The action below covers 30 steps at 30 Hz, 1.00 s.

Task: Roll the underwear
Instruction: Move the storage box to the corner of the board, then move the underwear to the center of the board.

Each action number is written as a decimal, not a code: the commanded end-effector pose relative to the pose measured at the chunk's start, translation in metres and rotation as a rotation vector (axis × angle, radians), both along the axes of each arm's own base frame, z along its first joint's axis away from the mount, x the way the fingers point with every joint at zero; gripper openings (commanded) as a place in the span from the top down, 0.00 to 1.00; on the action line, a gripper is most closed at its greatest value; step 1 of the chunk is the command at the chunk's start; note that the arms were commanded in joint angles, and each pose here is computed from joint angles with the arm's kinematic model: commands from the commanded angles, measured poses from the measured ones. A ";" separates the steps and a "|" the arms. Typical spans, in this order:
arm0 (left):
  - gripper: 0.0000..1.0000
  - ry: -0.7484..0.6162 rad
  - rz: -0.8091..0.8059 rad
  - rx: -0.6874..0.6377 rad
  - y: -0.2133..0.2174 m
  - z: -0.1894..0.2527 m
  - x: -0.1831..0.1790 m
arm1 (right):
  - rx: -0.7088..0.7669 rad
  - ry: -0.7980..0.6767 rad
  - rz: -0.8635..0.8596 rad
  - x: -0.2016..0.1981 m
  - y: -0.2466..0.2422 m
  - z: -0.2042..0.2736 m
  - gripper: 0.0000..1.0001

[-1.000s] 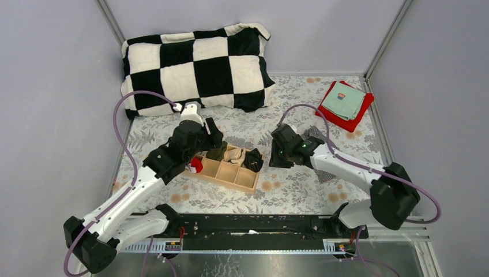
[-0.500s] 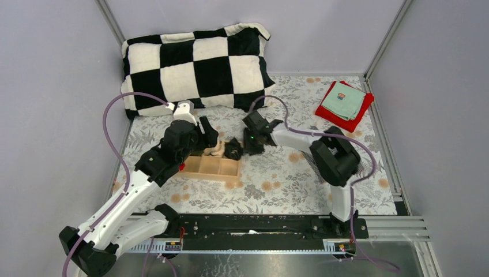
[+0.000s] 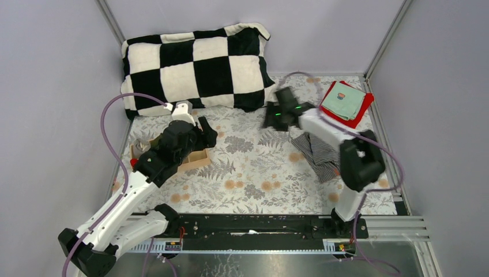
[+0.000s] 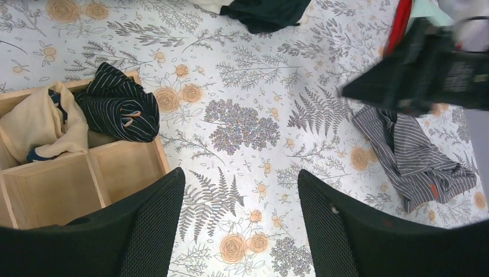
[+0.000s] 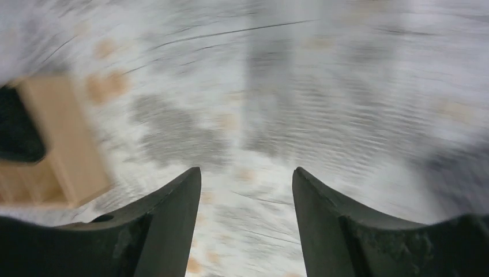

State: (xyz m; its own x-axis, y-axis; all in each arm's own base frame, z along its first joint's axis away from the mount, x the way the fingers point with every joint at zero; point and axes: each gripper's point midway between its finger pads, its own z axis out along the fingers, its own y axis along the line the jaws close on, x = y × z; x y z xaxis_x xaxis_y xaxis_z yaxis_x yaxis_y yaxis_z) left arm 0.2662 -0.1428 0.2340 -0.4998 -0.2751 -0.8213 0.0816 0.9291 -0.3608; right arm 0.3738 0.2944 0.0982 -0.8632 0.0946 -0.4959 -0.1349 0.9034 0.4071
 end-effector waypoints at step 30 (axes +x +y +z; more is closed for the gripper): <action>0.29 0.328 -0.253 -0.019 -0.093 -0.145 0.003 | -0.229 0.324 -0.640 -0.154 -0.245 -0.077 0.21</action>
State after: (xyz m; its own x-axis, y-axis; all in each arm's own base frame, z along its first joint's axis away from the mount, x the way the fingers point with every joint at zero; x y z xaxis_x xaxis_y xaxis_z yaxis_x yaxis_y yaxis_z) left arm 0.2570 -0.2196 0.0906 -0.7994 -0.1015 -0.5922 0.1735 0.9047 -0.3892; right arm 0.2177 0.0558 0.0270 -0.7764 0.5671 -0.2750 0.5448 0.8233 0.1594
